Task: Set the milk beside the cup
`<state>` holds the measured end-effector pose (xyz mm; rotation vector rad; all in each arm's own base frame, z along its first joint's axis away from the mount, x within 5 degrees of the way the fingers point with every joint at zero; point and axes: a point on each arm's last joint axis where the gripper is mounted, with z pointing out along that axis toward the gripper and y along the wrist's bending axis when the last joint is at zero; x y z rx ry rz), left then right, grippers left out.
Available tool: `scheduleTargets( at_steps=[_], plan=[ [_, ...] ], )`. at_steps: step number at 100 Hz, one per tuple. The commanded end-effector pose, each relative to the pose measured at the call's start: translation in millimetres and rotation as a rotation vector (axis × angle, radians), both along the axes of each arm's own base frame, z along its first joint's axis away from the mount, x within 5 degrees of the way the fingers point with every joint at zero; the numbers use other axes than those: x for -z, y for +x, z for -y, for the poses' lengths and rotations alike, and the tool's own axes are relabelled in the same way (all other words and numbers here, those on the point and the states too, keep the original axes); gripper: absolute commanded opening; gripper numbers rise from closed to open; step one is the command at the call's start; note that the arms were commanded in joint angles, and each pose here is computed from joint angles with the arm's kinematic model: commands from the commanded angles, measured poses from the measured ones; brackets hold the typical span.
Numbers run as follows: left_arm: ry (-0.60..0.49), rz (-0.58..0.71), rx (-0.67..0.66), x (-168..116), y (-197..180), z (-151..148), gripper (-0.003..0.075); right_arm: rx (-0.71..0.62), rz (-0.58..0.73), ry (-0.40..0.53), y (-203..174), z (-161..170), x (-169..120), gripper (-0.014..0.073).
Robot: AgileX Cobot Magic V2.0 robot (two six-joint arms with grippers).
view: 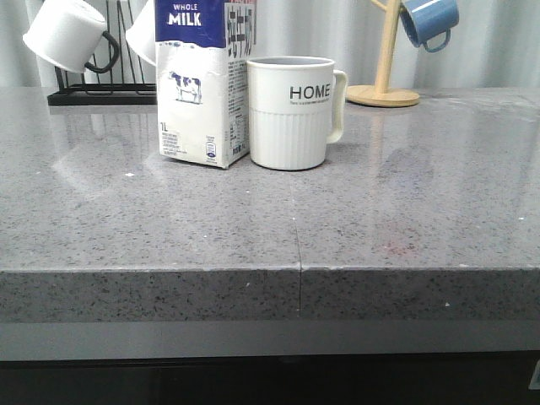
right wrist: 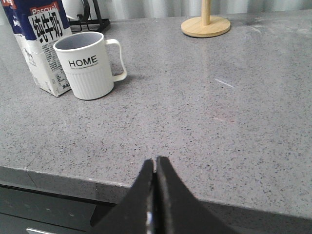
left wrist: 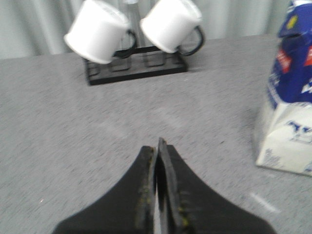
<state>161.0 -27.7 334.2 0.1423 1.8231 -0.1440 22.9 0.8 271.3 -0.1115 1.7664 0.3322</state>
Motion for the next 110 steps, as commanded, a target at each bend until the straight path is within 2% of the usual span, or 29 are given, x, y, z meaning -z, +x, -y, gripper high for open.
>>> scheduleTargets(
  at_steps=[1,18,56,77,110],
  plan=[
    [-0.011,0.094,-0.048,-9,-15,-9,-0.0021,-0.005,0.086,0.018,0,0,-14,-0.0065],
    [-0.02,0.141,-0.102,2,-42,-19,-0.0021,-0.005,0.086,0.018,0,0,-14,-0.0065],
    [-0.031,0.245,-0.097,30,-95,-22,-0.0021,-0.005,0.086,0.018,0,0,-14,-0.0065],
    [-0.034,0.272,-0.097,46,-105,-22,-0.0021,-0.005,0.086,0.018,0,0,-14,-0.0065],
    [-0.034,0.283,-0.1,92,-113,-23,-0.0021,-0.005,0.086,0.018,0,0,-14,-0.0065]
  ],
)
